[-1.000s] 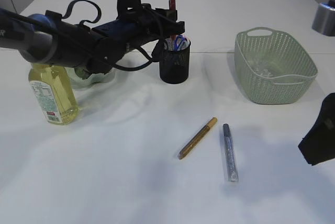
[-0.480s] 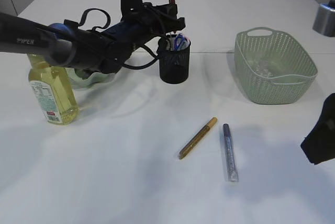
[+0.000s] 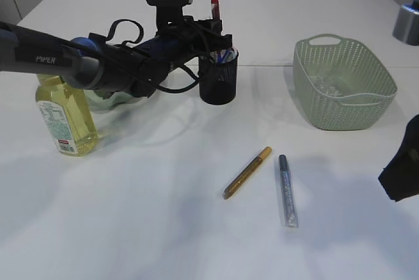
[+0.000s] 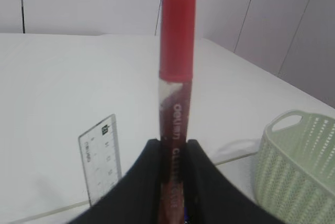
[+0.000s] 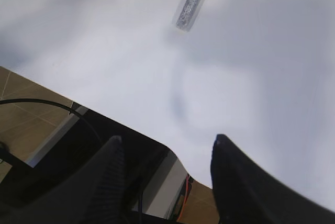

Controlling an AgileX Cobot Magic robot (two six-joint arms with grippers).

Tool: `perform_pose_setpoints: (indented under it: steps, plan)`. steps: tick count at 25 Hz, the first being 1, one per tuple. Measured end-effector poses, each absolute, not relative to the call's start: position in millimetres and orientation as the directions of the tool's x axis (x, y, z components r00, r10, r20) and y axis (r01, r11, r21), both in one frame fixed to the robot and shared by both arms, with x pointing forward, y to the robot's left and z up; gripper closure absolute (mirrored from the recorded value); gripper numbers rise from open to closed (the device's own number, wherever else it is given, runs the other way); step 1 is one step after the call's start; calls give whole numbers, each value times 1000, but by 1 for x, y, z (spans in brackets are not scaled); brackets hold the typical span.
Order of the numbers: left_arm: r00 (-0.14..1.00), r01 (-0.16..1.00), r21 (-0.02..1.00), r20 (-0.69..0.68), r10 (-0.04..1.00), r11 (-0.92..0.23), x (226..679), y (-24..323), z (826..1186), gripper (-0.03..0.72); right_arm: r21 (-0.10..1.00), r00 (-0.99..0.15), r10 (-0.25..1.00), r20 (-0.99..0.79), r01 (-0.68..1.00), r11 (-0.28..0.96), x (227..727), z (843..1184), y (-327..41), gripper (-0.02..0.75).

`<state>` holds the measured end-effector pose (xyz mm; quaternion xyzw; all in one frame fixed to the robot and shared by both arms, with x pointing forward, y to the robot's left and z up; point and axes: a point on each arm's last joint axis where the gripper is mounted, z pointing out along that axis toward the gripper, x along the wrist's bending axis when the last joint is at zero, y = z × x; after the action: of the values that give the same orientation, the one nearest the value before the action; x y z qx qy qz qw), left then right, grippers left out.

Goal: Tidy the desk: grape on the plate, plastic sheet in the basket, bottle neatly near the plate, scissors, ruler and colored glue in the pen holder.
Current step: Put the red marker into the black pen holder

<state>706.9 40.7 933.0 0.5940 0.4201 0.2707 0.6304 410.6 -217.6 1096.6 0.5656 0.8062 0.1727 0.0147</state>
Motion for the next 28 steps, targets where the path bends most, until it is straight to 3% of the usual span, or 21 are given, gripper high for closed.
perform_pose_setpoints:
  steps: [13,16,21,28]
  plan:
    - [476,191,973,-209,854,131,711,48,928,582,307,-360,917,171,904,297,412,1097,-217,315]
    - [473,195,972,-209,856,129,711,49,928,542,307,-360,917,171,904,297,412,1097,-217,315]
    - [472,199,972,-208,856,127,711,49,927,413,307,-360,917,171,904,297,412,1097,-217,315]
    - [457,246,964,-208,865,102,710,51,931,396,308,-362,917,171,903,299,412,1097,-217,315]
